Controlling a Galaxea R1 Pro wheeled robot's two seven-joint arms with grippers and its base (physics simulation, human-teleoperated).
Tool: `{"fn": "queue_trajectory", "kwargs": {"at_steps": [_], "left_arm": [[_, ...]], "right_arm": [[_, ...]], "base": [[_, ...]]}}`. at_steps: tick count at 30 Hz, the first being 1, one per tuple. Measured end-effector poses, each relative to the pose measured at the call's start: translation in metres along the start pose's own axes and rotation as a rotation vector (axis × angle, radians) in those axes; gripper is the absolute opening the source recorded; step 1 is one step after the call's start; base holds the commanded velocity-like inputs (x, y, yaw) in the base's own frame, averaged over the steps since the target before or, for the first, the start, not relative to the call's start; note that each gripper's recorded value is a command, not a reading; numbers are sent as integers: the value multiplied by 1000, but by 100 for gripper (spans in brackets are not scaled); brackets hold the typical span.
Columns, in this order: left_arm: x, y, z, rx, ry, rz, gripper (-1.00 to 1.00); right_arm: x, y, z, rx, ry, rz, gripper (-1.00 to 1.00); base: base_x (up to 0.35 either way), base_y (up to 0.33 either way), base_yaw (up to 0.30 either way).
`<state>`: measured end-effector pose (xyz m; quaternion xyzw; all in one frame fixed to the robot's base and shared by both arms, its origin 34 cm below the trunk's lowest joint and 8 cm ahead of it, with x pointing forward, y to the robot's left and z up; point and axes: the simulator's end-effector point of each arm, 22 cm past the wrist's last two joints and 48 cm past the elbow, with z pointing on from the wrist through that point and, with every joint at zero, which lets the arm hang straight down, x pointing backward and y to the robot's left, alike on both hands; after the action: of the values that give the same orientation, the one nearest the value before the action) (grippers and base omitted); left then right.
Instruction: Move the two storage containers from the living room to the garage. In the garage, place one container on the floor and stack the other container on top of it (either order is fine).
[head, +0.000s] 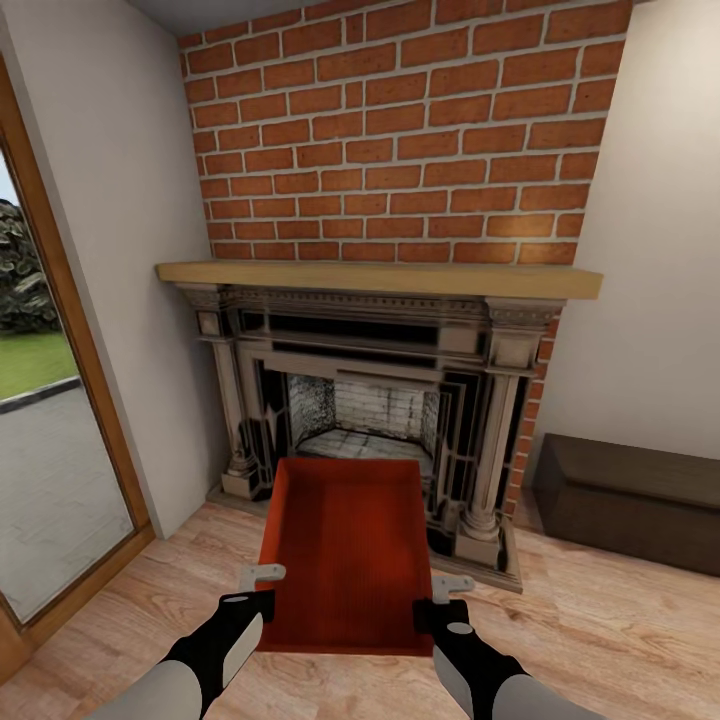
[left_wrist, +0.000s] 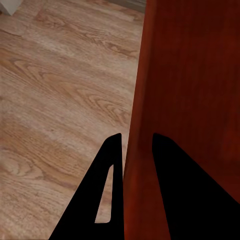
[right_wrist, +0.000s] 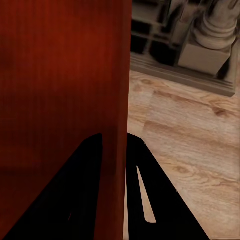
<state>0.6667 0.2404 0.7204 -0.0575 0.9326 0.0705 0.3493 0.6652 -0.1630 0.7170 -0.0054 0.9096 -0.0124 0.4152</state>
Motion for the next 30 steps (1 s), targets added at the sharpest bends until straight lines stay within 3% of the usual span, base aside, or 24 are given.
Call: {"fn": "queue_trajectory", "kwargs": {"at_steps": [30], "left_arm": [[1,1,0,0,7,-3,-100]], "right_arm": [[-1,1,0,0,5,-9,-100]], "base": [[0,0,-8]]}}
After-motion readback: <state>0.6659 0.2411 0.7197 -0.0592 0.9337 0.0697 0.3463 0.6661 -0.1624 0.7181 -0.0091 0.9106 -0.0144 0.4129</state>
